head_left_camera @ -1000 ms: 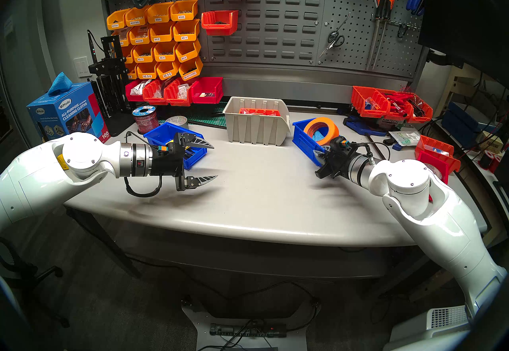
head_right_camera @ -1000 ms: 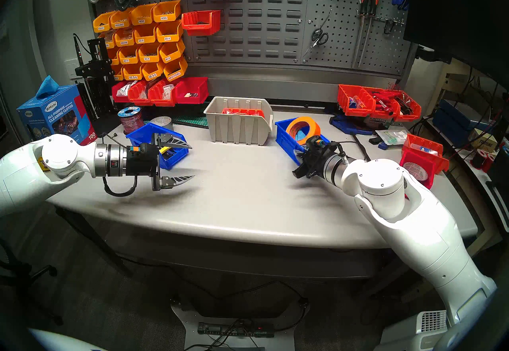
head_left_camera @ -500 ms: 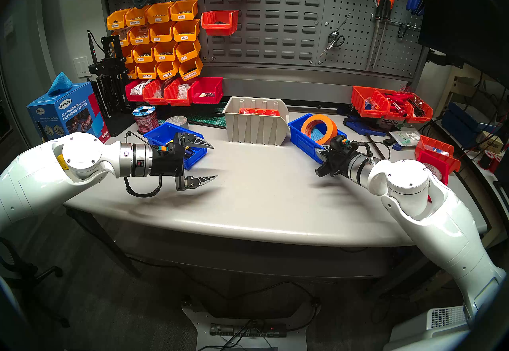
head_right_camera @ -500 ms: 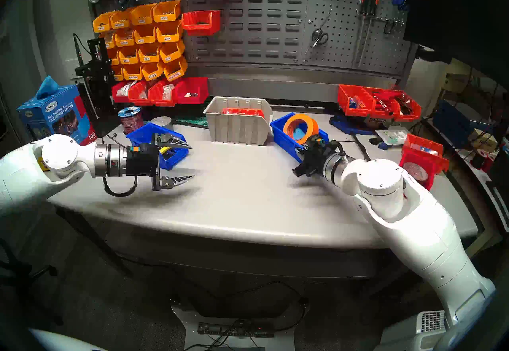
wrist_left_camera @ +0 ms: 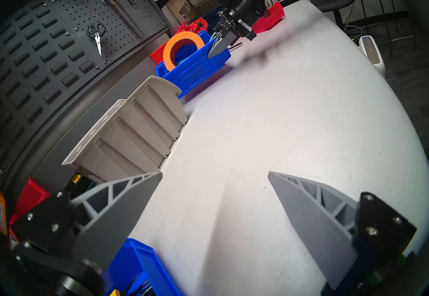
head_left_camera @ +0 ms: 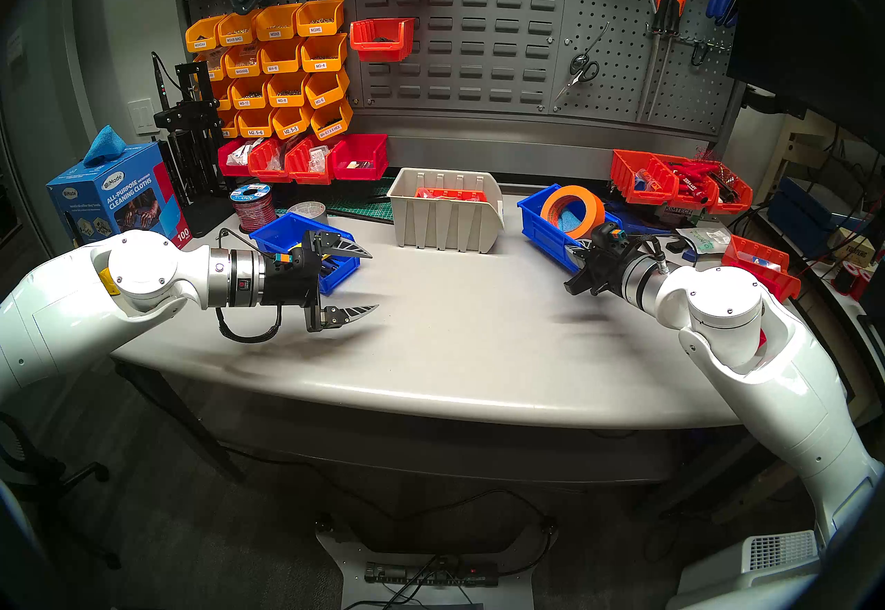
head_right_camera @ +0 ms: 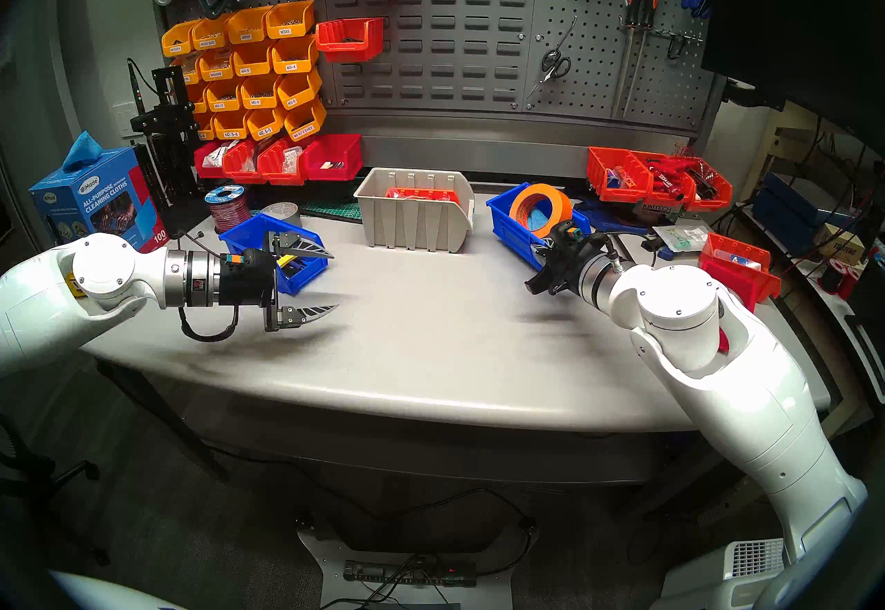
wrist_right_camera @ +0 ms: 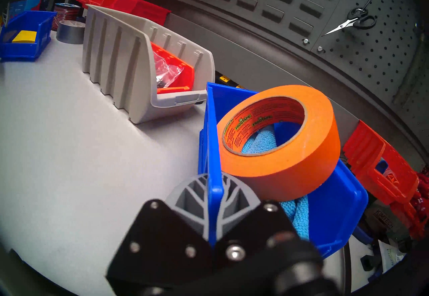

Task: Hang all the unorganized tool boxes onto the wall

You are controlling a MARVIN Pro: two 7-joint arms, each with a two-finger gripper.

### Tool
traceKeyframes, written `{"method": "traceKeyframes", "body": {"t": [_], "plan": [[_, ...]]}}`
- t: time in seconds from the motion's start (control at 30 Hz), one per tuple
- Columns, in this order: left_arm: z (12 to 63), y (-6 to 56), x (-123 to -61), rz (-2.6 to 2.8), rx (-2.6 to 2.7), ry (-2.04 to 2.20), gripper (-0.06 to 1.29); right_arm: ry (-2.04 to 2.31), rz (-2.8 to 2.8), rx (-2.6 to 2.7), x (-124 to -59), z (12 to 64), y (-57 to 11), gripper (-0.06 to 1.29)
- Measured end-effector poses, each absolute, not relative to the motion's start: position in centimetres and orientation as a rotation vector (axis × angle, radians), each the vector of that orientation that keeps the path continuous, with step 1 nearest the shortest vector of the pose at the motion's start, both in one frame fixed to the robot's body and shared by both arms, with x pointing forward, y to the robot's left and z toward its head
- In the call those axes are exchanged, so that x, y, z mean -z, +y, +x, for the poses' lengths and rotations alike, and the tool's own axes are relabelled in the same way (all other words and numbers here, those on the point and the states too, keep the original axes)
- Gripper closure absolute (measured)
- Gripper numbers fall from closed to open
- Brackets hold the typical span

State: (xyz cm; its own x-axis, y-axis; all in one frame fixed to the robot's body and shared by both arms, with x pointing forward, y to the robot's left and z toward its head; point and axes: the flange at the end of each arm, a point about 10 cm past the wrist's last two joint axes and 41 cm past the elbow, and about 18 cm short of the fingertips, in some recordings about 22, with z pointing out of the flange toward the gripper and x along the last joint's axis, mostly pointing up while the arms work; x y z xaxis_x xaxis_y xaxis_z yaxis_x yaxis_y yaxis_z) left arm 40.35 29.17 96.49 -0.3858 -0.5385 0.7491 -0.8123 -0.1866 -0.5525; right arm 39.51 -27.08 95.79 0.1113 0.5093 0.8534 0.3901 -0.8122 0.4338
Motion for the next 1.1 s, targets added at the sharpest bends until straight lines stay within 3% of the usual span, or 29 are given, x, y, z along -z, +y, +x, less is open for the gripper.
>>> {"method": "traceKeyframes", "body": {"t": [1.1], "plan": [[40.4, 29.2, -96.5, 1.574, -1.601, -1.823, 0.00, 0.730, 2.231, -1.933, -98.5, 45.1, -26.8, 1.27]]}}
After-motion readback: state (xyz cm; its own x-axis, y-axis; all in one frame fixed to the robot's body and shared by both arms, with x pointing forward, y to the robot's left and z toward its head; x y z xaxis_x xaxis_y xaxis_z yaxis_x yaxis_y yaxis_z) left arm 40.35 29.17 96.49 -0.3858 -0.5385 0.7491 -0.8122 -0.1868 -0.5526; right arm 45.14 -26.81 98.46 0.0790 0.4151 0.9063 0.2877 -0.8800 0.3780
